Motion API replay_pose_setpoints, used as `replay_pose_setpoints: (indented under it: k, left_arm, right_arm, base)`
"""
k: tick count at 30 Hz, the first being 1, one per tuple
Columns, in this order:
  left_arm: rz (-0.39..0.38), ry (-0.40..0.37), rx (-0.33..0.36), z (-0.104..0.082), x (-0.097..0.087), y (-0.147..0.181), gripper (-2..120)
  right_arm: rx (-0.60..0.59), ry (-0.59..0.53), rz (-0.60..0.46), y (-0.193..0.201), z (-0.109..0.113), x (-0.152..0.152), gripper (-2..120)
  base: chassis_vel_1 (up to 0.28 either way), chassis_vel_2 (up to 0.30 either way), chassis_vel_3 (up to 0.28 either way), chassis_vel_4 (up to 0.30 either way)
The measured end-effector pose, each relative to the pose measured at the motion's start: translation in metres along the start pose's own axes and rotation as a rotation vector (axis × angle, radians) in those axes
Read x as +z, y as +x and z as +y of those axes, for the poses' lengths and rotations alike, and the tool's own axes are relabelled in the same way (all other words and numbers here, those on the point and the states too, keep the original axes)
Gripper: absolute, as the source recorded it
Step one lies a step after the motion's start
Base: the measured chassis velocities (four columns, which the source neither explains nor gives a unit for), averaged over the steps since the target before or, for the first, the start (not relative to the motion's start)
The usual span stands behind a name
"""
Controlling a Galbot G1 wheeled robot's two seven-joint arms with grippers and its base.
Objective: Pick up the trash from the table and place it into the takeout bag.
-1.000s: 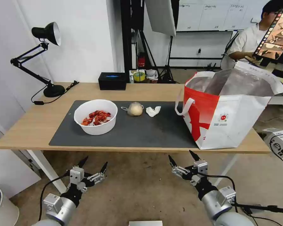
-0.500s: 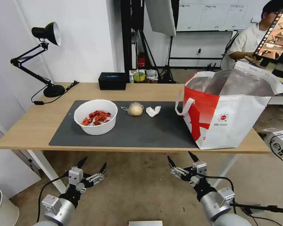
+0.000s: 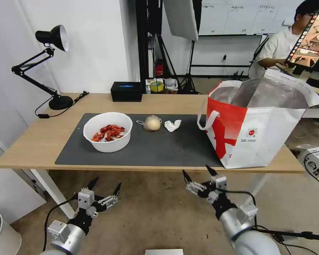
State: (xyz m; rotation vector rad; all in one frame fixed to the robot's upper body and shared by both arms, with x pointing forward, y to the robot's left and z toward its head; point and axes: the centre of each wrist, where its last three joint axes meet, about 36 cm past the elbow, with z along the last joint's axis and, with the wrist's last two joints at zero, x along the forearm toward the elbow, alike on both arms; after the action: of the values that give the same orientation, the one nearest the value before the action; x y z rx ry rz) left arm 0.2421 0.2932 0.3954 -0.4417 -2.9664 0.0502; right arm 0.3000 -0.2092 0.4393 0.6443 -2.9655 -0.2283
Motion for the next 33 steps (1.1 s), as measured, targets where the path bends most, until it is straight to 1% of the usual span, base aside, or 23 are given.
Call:
replay_pose_setpoints:
  k: [1,3,6,8,9,12,13,15,18,20,21,23,24,25,26,27,28,30,31,33]
  left_arm:
    - [0.0,0.0,0.0,0.0,0.0,0.0,100]
    - [-0.002,0.002,-0.002,0.0,0.0,0.0,100]
    - [-0.003,0.003,-0.002,-0.001,-0.001,0.0,100]
    - [-0.006,0.003,-0.004,-0.001,-0.001,0.0,100]
    - [-0.006,0.003,-0.004,-0.001,-0.001,0.0,100]
    - [-0.002,0.003,-0.013,0.001,0.0,0.001,100]
    - [-0.002,0.003,-0.013,0.001,0.0,0.001,100]
    - [0.006,0.007,-0.022,0.002,0.004,0.001,100]
    - [0.008,0.008,-0.024,0.002,0.005,0.001,100]
    - [0.013,0.009,-0.03,0.004,0.007,0.001,100]
    - [0.013,0.009,-0.03,0.004,0.007,0.001,100]
    - [0.017,0.01,-0.037,0.005,0.009,0.001,100]
    - [0.017,0.01,-0.037,0.005,0.009,0.001,100]
    - [0.024,0.012,-0.043,0.006,0.012,0.001,100]
    - [0.027,0.015,-0.046,0.007,0.014,0.001,100]
    - [0.029,0.017,-0.05,0.007,0.016,0.002,100]
    - [0.029,0.017,-0.05,0.007,0.016,0.002,100]
    - [0.033,0.023,-0.057,0.007,0.019,0.002,100]
    - [0.033,0.023,-0.057,0.007,0.019,0.002,100]
    - [0.036,0.028,-0.061,0.007,0.023,0.002,100]
  right_arm:
    - [0.0,0.0,0.0,0.0,0.0,0.0,100]
    - [-0.037,0.022,0.001,-0.018,-0.006,-0.001,100]
    - [-0.051,0.035,0.005,-0.029,-0.01,-0.001,100]
    - [-0.07,0.046,0.02,-0.051,-0.016,0.0,100]
    - [-0.07,0.046,0.02,-0.051,-0.016,0.0,100]
    - [-0.073,0.076,0.028,-0.082,-0.02,-0.005,100]
    - [-0.073,0.076,0.028,-0.082,-0.02,-0.005,100]
    - [-0.061,0.098,0.046,-0.107,-0.018,-0.009,100]
    - [-0.051,0.106,0.049,-0.118,-0.016,-0.011,100]
    - [-0.034,0.11,0.071,-0.141,-0.008,-0.008,100]
    - [-0.034,0.11,0.071,-0.141,-0.008,-0.008,100]
    - [0.001,0.122,0.085,-0.164,0.0,-0.008,100]
    - [0.001,0.122,0.085,-0.164,0.0,-0.008,100]
    - [0.043,0.136,0.101,-0.185,0.008,-0.009,100]
    - [0.073,0.144,0.106,-0.197,0.011,-0.01,100]
    - [0.099,0.151,0.108,-0.207,0.013,-0.011,100]
    - [0.099,0.151,0.108,-0.207,0.013,-0.011,100]
    - [0.15,0.166,0.12,-0.229,0.015,-0.011,100]
    - [0.15,0.166,0.12,-0.229,0.015,-0.011,100]
    - [0.198,0.175,0.128,-0.247,0.016,-0.014,100]
  base:
    - [0.0,0.0,0.0,0.0]
    - [0.0,0.0,0.0,0.0]
    - [0.0,0.0,0.0,0.0]
    - [0.0,0.0,0.0,0.0]
    - [0.0,0.0,0.0,0.0]
    - [0.0,0.0,0.0,0.0]
    - [0.0,0.0,0.0,0.0]
    - [0.0,0.0,0.0,0.0]
    - [0.0,0.0,0.0,0.0]
    - [0.0,0.0,0.0,0.0]
    - [0.0,0.0,0.0,0.0]
    - [0.0,0.0,0.0,0.0]
    - [0.0,0.0,0.0,0.0]
    - [0.0,0.0,0.0,0.0]
    - [0.0,0.0,0.0,0.0]
    - [0.0,0.0,0.0,0.0]
    - [0.0,0.0,0.0,0.0]
    - [0.0,0.0,0.0,0.0]
    - [0.0,0.0,0.0,0.0]
    - [0.0,0.0,0.0,0.0]
